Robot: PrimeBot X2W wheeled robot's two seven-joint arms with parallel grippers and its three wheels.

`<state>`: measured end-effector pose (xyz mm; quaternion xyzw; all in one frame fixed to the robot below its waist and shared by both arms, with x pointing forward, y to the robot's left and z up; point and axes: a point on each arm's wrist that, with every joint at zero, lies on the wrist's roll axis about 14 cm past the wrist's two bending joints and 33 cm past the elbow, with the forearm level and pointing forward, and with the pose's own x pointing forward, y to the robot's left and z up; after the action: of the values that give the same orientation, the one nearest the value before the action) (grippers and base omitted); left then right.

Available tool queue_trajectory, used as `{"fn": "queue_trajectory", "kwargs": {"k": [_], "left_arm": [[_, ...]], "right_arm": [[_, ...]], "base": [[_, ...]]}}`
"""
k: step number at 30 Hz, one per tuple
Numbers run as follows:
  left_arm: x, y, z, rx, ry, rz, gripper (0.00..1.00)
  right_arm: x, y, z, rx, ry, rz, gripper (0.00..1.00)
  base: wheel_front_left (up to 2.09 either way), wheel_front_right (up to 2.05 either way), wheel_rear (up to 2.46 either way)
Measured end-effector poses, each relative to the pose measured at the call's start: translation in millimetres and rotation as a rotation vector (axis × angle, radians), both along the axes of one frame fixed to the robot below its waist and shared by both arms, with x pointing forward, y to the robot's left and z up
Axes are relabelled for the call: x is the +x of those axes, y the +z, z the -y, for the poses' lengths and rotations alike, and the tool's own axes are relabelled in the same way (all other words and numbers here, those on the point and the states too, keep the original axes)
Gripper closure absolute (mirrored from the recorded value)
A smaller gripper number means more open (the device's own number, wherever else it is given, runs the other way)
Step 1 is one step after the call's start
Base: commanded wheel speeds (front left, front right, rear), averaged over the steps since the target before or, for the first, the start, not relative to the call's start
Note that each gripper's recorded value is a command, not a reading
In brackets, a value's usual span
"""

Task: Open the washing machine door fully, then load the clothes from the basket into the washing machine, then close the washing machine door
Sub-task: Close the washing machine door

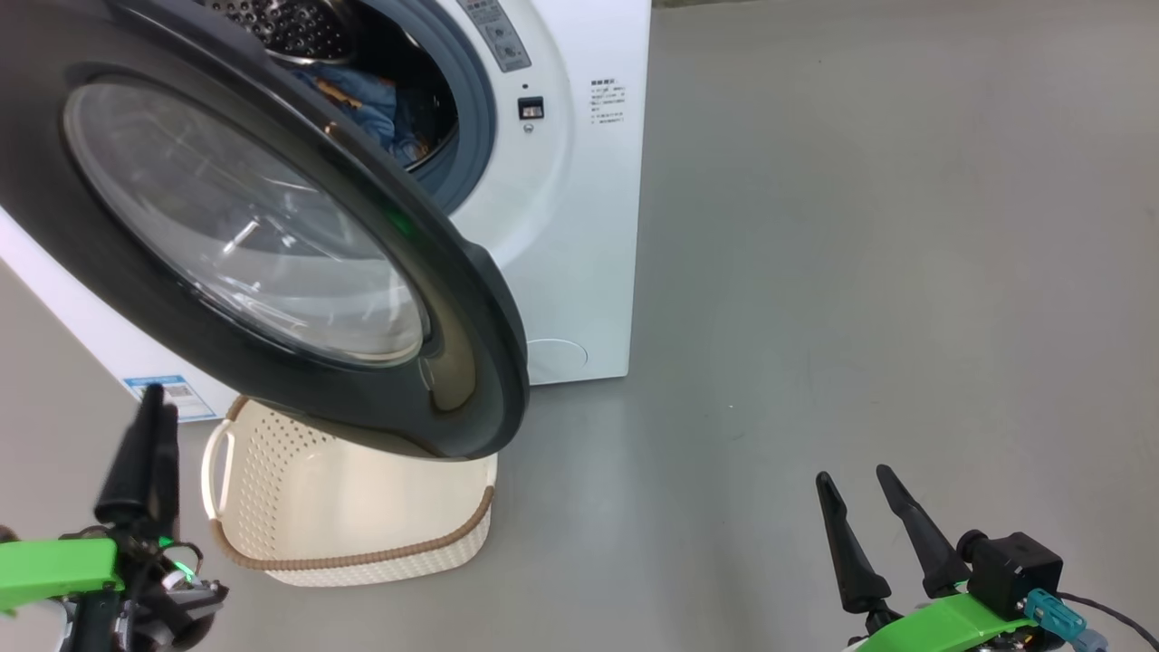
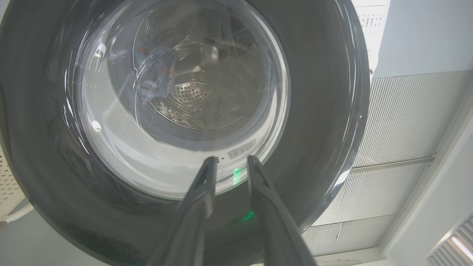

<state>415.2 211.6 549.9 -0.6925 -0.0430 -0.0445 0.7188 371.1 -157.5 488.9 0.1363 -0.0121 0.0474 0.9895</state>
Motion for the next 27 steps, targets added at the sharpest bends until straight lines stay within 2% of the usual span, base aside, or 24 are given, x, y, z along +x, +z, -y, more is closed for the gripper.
{"fn": "queue_trajectory", "kwargs": {"k": [3,11,13,15,17,23,27], "left_arm": [[-3.7,4.2,-7.5,0.076,0.047,0.006,0.0],[-14.4,20.4,-21.2,0.433,0.186,0.053,0.0],[-18.1,27.8,-20.5,0.573,0.221,0.094,0.0],[-20.1,31.9,-20.7,0.652,0.243,0.122,0.0],[-23.0,27.2,-15.9,0.763,0.223,0.126,0.0],[-28.1,18.6,-12.8,0.961,0.222,0.119,0.0],[-31.7,9.8,2.2,1.112,0.174,0.129,0.0]], "right_arm": [[-0.5,0.1,-0.8,0.0,0.002,0.0,0.0],[-0.6,5.0,-1.2,0.001,0.003,0.015,0.0],[-0.6,7.2,-0.4,0.002,0.001,0.022,0.0],[-0.8,9.5,0.0,0.002,-0.001,0.029,0.0],[-0.9,11.6,0.2,0.002,-0.001,0.036,0.0],[-0.6,14.2,-0.8,0.002,0.002,0.044,0.0],[-0.5,13.9,-1.1,0.002,0.003,0.043,0.0]], "base": [[0.0,0.0,0.0],[0.0,0.0,0.0],[0.0,0.0,0.0],[0.0,0.0,0.0],[0.0,0.0,0.0],[0.0,0.0,0.0],[0.0,0.0,0.0]]}}
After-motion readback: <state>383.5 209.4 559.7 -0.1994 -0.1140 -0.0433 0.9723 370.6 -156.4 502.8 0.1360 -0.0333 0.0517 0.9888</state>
